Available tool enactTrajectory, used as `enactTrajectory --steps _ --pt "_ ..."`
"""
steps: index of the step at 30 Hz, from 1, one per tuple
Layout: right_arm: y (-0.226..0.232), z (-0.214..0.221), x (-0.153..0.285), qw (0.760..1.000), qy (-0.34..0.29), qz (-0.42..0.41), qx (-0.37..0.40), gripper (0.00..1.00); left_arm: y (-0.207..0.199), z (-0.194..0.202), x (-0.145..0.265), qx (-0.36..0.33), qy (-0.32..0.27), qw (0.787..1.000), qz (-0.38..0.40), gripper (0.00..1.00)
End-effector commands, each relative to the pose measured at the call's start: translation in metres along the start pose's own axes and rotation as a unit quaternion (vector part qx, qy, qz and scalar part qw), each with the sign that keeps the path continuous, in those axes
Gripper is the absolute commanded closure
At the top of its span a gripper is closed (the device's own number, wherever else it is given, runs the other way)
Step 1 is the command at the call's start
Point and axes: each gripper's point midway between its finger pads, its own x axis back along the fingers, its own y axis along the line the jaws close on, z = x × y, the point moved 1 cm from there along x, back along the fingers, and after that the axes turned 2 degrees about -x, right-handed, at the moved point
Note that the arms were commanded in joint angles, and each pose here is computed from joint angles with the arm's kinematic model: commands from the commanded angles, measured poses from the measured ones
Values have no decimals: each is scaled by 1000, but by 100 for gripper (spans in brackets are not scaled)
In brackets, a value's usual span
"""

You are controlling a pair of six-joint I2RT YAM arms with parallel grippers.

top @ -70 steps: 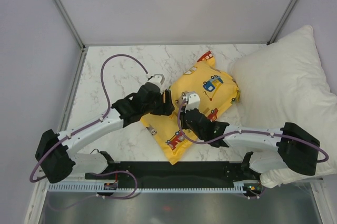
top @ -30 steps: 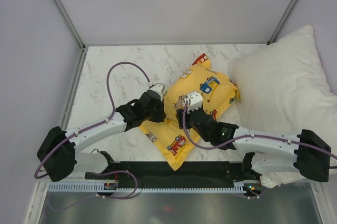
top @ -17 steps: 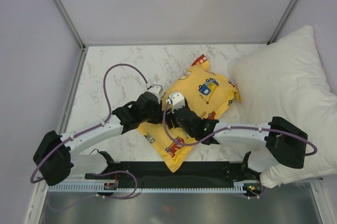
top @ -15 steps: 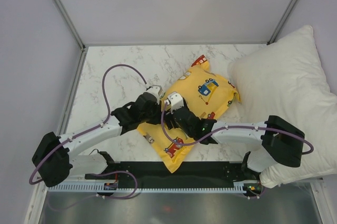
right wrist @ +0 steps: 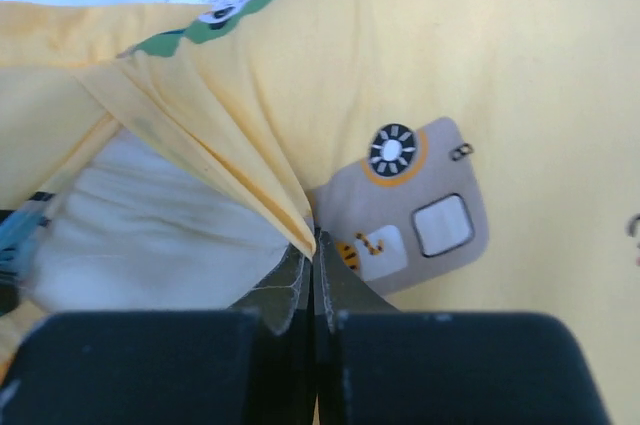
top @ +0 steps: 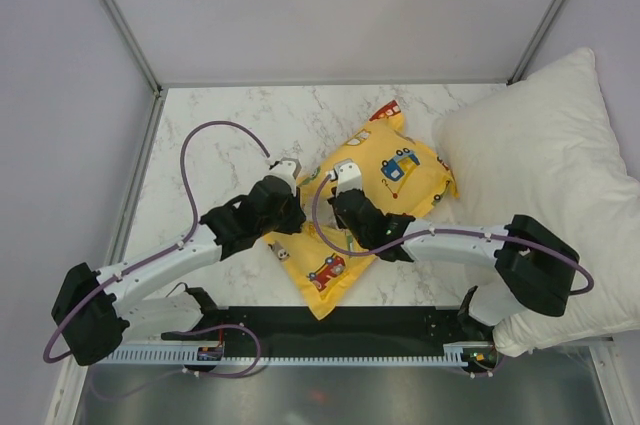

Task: Remove the pillowcase from the pillow
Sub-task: Expand the opening of the pillowcase

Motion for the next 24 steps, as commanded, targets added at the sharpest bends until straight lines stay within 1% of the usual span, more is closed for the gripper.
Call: enactTrajectory --steps 1,4,8,13,17,19,20,22,23,24 --pt "-80 -26 11 987 -27 157 -18 100 24 -11 12 -45 -2 997 -65 98" --pt "-101 -35 19 981 -34 186 -35 100 28 -23 13 -50 -11 995 -85 98" --pt "-121 -32 26 977 -23 208 -42 100 27 -43 20 -49 -32 995 -87 98" --pt "-140 -16 21 970 0 239 -45 100 30 -53 24 -53 -42 994 -90 98" --pt "-140 -1 14 970 20 237 -50 100 36 -55 23 -47 -49 993 -95 98" --pt "-133 7 8 974 30 218 -58 100 31 -53 16 -52 -51 994 -77 98" --pt "-124 11 5 978 37 194 -66 100 28 -49 3 -50 -50 995 -68 98" --pt "-118 18 3 980 39 176 -82 100 20 -40 -13 -44 -40 997 -45 98" --pt "-118 20 3 980 41 175 -83 100 27 -23 -28 -44 -19 997 -57 98" --pt "-117 23 3 980 45 173 -82 100 27 -23 -37 -40 -25 997 -58 98"
